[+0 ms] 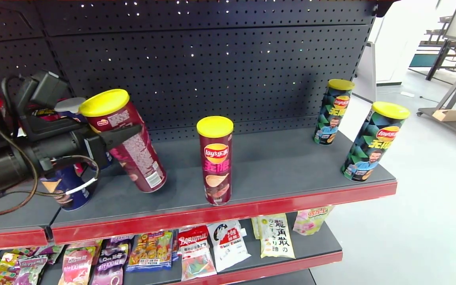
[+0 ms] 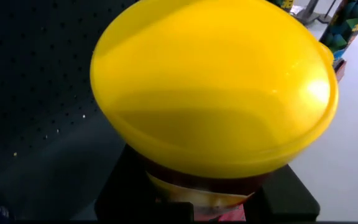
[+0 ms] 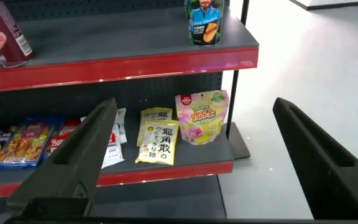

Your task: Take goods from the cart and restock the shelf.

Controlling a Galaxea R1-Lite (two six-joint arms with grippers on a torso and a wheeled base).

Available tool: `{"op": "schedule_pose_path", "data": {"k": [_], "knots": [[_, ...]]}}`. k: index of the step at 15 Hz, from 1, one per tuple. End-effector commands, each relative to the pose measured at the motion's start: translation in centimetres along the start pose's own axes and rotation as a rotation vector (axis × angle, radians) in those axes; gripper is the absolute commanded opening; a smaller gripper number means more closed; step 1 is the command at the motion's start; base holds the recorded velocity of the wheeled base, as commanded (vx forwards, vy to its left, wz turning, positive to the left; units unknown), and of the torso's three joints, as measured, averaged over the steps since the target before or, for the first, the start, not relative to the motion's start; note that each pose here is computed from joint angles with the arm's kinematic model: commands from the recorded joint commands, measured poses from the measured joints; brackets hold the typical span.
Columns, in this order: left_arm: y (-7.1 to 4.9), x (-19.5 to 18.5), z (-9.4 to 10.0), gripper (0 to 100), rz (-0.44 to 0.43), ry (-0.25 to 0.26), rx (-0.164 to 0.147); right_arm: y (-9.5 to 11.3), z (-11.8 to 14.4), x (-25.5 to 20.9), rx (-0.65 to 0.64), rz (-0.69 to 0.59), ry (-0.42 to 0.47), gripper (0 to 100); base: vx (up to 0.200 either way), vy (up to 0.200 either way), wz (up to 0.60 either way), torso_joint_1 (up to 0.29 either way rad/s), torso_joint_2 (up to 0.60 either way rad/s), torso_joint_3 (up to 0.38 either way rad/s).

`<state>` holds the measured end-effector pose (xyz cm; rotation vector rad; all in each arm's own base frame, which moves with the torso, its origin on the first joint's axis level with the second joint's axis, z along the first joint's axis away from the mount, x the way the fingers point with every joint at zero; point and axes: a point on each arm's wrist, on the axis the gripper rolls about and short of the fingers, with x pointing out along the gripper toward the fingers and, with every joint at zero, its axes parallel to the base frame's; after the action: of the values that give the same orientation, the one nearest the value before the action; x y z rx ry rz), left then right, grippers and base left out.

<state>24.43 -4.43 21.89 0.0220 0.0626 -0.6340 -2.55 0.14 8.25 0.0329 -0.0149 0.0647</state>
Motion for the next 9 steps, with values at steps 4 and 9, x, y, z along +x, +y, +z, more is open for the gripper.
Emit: {"op": "schedule_pose_path", "data": {"k": [4,9], "knots": [[1.1,4.2,-1.2,0,-0.021,0.015,-0.002,0.0,0.0,0.0,0.0,0.0,0.001,100,0.0,0.0,0.0,0.0,0.0,0.0],[0.9,6.0,-0.9,0,-0.03,0.009,0.006,0.0,0.0,0.0,0.0,0.0,0.001,100,0.0,0.0,0.0,0.0,0.0,0.0]]}}
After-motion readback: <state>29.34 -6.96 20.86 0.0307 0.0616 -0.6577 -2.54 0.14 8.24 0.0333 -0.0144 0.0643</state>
